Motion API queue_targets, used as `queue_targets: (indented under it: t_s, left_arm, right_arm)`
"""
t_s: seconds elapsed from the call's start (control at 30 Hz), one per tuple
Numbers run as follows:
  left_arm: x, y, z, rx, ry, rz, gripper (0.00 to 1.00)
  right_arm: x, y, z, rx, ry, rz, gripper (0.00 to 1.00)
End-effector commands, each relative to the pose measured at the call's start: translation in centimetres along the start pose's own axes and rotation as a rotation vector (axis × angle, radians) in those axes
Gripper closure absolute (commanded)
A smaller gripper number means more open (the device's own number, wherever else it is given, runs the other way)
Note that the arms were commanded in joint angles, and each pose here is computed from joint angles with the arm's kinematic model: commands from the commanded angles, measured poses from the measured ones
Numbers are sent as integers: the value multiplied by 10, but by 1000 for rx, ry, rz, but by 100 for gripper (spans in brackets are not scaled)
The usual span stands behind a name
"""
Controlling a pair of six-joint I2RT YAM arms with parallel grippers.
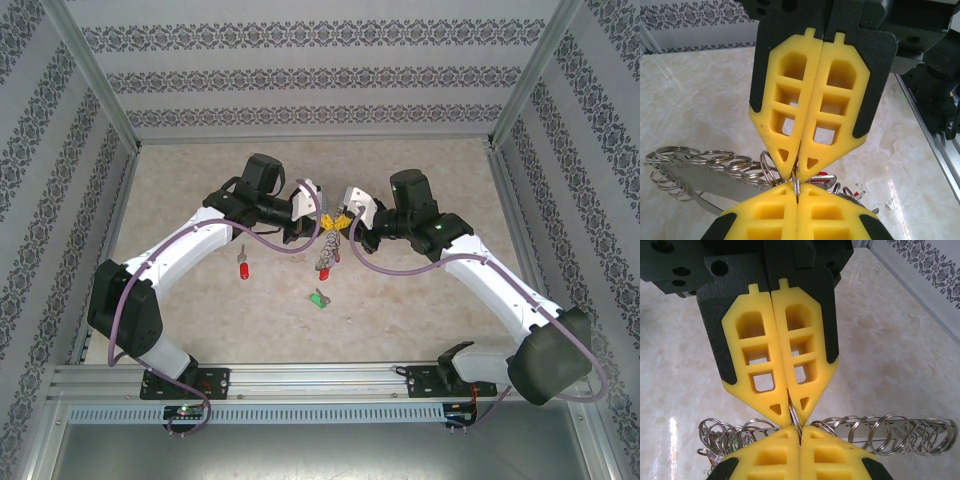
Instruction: Put the keys on the keyring
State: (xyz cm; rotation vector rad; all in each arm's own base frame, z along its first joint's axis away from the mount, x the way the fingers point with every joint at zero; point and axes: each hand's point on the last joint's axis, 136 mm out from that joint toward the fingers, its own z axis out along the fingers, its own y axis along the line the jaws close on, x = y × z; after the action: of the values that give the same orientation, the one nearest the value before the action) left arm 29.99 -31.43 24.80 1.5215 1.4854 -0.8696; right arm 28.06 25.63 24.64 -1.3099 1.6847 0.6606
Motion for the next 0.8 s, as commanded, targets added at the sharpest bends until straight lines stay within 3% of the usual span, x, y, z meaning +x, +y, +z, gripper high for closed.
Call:
queue_targets:
  t_s: [0.0, 0.23, 0.33, 0.63, 0.77]
  left_arm:
    - [-19, -4, 2, 23, -77, 24, 100]
    - [-54, -3, -9, 43, -299, 6, 100]
    - [-65, -5, -12, 73, -360, 3, 100]
    - [-74, -7, -18, 64, -432, -8, 100]
    - [-78, -6, -21, 52, -454, -4, 100]
  right_arm:
    - [-19, -3, -5, 10, -61, -16, 97]
    - [-2, -4, -7, -56, -129, 97, 85]
    - [-2, -6, -7, -66, -167, 115, 85]
    - [-3, -15, -17, -64, -230, 137, 84]
    - [0, -20, -22, -57, -248, 156, 78]
